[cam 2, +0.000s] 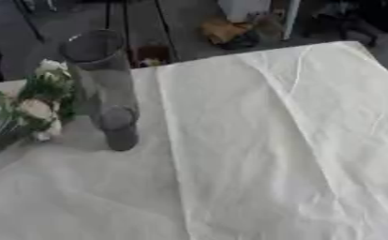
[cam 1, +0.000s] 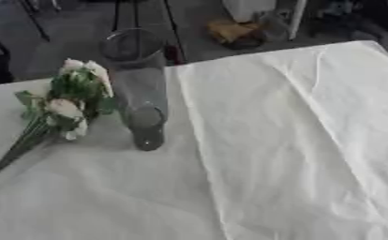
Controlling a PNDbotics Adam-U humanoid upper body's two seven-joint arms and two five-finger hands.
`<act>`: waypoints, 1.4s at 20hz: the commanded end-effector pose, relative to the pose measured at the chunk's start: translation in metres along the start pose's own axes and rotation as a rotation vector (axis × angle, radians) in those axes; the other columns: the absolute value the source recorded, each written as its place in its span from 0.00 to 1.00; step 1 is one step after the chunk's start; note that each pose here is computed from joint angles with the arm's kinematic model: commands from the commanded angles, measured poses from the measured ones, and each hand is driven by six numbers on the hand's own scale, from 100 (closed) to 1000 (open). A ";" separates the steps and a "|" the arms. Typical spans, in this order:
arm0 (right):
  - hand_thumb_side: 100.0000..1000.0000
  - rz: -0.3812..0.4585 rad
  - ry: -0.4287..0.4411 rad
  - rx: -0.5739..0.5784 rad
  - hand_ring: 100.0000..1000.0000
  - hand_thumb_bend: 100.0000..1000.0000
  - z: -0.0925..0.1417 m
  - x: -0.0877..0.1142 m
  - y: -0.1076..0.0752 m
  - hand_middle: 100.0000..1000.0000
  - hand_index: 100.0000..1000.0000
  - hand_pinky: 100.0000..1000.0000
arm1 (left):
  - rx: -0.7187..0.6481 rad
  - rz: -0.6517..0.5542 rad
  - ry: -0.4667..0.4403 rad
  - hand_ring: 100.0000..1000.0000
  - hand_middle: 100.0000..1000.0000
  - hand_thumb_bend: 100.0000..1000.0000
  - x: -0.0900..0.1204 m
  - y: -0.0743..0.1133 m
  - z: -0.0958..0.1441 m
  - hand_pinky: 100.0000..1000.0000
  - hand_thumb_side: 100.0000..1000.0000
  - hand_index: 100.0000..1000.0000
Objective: Arrange flowers into the vase.
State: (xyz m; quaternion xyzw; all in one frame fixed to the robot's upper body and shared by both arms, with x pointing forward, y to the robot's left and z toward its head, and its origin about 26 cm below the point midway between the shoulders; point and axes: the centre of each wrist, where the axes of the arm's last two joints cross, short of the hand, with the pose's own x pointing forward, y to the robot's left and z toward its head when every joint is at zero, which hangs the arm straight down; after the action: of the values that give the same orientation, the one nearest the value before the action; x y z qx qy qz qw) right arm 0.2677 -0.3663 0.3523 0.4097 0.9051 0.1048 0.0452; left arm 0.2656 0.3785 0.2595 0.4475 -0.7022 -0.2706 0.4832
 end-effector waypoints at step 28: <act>1.00 -0.013 -0.017 -0.001 0.86 0.00 -0.009 0.005 0.001 0.86 0.90 0.72 | -0.570 -0.554 0.184 1.00 1.00 0.72 0.029 0.037 -0.019 1.00 0.61 1.00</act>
State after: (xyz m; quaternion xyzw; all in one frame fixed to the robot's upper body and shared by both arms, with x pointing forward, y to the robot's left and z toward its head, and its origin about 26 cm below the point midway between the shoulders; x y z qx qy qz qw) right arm 0.2684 -0.3655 0.3513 0.4094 0.9055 0.1044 0.0384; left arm 0.2683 0.3726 0.2982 0.4692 -0.4245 -0.5220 0.5720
